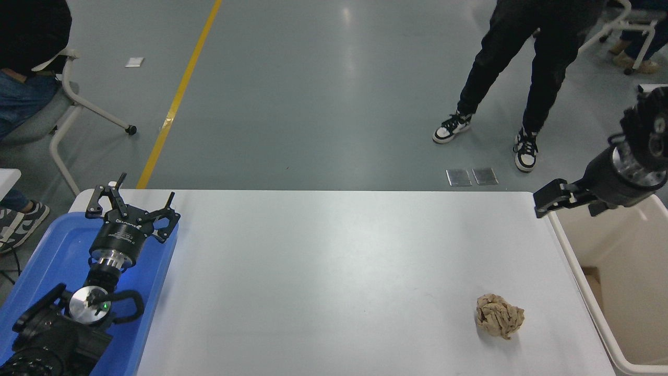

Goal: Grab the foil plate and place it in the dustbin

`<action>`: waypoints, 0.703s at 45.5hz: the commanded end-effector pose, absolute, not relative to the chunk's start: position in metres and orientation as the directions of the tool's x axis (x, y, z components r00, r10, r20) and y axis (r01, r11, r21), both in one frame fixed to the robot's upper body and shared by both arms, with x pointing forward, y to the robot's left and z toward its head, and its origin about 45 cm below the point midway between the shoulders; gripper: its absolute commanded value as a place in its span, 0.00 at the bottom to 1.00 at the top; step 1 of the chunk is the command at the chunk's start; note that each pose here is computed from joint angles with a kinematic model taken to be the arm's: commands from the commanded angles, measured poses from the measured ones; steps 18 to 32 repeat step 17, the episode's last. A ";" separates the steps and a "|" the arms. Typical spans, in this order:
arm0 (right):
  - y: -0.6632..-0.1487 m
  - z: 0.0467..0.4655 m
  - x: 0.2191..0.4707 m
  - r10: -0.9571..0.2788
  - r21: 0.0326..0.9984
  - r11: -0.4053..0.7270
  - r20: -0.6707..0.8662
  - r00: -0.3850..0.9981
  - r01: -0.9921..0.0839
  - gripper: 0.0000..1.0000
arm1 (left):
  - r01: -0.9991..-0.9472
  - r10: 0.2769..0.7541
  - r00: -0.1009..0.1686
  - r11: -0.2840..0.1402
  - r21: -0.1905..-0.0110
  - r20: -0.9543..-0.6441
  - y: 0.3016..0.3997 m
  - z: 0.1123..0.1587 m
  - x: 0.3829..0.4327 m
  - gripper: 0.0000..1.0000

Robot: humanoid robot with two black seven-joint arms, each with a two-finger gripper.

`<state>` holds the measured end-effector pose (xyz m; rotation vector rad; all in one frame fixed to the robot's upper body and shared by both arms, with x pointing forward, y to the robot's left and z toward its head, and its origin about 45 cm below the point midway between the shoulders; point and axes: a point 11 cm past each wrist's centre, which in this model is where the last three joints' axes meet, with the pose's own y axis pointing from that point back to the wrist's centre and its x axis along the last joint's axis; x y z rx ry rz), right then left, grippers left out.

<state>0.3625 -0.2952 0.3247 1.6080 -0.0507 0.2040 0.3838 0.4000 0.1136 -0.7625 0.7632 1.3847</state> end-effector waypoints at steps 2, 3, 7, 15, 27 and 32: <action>-0.225 0.360 0.335 0.149 0.993 -0.069 0.110 0.983 -0.101 1.00 | -0.999 0.552 0.039 0.039 -0.021 -0.833 0.4002 0.1134 0.3836 0.99; -0.220 0.365 0.333 0.145 0.992 -0.077 0.114 0.983 -0.104 1.00 | -0.999 0.550 0.039 0.040 -0.020 -0.834 0.3995 0.1131 0.3836 0.99; -0.209 0.374 0.325 0.137 0.992 -0.089 0.101 0.985 -0.089 1.00 | -0.999 0.552 0.039 0.039 -0.021 -0.833 0.4002 0.1134 0.3836 0.99; -0.192 0.383 0.317 0.148 0.993 -0.086 0.098 0.984 -0.085 1.00 | -0.999 0.550 0.039 0.040 -0.020 -0.834 0.3995 0.1131 0.3836 0.99; -0.189 0.383 0.316 0.150 0.993 -0.084 0.092 0.984 -0.080 1.00 | -0.999 0.552 0.039 0.039 -0.021 -0.833 0.4002 0.1134 0.3836 0.99; -0.189 0.383 0.316 0.150 0.993 -0.084 0.092 0.984 -0.080 1.00 | -0.999 0.552 0.039 0.039 -0.021 -0.833 0.4002 0.1134 0.3836 0.99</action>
